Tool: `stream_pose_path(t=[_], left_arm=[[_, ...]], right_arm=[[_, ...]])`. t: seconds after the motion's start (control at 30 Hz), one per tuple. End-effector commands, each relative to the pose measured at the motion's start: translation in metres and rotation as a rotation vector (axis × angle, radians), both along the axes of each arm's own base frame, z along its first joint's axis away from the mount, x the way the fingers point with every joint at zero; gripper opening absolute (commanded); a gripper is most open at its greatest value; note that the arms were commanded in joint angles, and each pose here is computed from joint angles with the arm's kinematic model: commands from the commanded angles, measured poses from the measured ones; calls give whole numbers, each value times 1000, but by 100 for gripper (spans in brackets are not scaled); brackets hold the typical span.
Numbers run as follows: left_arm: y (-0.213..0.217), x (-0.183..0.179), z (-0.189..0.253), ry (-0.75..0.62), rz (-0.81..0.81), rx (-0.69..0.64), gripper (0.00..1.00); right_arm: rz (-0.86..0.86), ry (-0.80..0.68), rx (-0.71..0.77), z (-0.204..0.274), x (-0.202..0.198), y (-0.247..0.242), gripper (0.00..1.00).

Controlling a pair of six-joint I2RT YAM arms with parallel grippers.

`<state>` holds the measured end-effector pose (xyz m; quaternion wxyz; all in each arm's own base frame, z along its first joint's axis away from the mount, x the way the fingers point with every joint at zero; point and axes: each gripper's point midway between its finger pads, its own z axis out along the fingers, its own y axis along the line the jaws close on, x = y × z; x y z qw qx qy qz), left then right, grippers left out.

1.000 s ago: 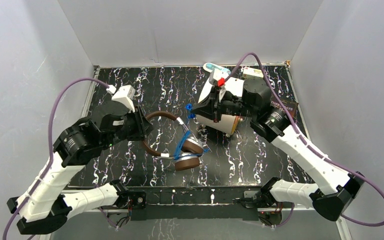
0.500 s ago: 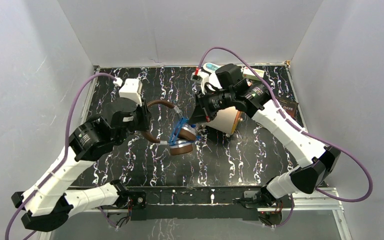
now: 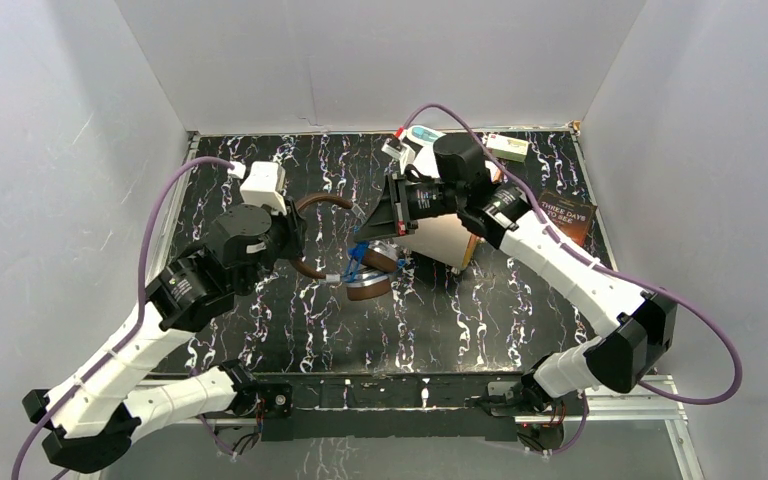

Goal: Wrap the headphones

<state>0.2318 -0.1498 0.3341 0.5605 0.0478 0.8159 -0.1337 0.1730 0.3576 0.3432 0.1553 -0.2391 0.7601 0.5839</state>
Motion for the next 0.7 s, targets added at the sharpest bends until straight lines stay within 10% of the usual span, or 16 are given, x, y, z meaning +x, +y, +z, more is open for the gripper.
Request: stream_pose_path(t=[0.0, 0.33, 0.67], left_arm=[[-8, 6, 21, -75, 9, -111, 0], [9, -10, -3, -25, 119, -335, 0], [23, -27, -29, 26, 192, -528, 0]], right_arm=[[-31, 6, 178, 41, -1, 6, 0], [-184, -3, -13, -21, 24, -1, 19], [-125, -207, -114, -15, 17, -24, 69]])
